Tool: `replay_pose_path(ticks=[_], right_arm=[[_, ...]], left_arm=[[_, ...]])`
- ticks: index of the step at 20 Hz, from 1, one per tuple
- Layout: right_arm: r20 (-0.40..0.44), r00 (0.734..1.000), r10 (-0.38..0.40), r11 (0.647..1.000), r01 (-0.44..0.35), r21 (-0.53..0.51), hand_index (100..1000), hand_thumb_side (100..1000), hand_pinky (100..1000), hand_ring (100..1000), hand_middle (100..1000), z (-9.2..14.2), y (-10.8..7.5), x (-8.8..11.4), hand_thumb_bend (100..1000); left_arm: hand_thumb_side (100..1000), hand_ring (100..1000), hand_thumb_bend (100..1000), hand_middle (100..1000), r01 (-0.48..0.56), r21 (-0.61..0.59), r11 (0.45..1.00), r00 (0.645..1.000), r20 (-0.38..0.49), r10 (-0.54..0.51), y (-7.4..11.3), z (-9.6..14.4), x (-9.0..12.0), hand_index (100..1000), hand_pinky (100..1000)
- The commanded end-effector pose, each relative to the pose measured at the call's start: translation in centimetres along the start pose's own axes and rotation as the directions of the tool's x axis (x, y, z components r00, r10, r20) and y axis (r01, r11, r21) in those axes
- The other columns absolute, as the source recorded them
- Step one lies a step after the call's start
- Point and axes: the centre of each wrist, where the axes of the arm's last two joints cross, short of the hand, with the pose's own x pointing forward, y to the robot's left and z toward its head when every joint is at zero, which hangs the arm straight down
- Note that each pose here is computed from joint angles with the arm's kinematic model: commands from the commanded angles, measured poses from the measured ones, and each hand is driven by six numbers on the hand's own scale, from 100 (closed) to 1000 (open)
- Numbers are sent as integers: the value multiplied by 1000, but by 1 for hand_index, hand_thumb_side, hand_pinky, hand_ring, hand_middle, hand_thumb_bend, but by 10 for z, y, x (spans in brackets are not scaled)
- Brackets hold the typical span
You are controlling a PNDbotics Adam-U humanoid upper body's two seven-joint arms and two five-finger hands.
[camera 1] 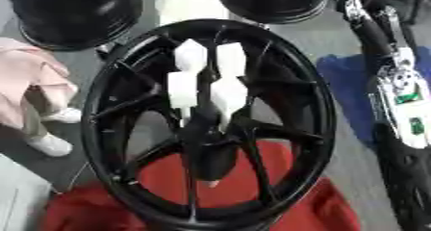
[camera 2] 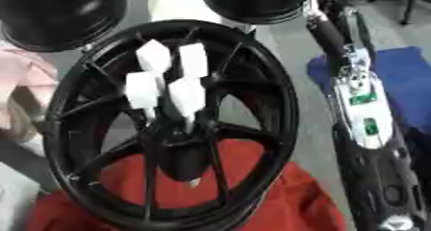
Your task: Pull the pin out of the wheel hub.
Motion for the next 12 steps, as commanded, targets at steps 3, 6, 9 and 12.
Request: replay_pose_path(ticks=[3,6,9,12], right_arm=[[42,999,15,1000,-15,0,655,500,920,788,643,-5,-5,12,100],[42,999,16,1000,-16,1,655,501,921,788,643,-5,-5,12,100],[43,999,15,1000,-15,1,655,502,921,789,644,-5,-5,12,100],[51,999,17,1000,-17,8,657,500,921,790,645,-7,-5,14,100]], left_arm=[[647,683,625,650,18,-2,1000,999,34,-18,5,-5,8,699,717],[647,683,624,651,18,-2,1000,999,34,-18,5,-5,8,699,717],[647,683,624,651,18,0,1000,999,39,-18,5,-6,9,699,717],[645,683,624,652,18,7,1000,998,55,-18,5,-8,12,700,717]])
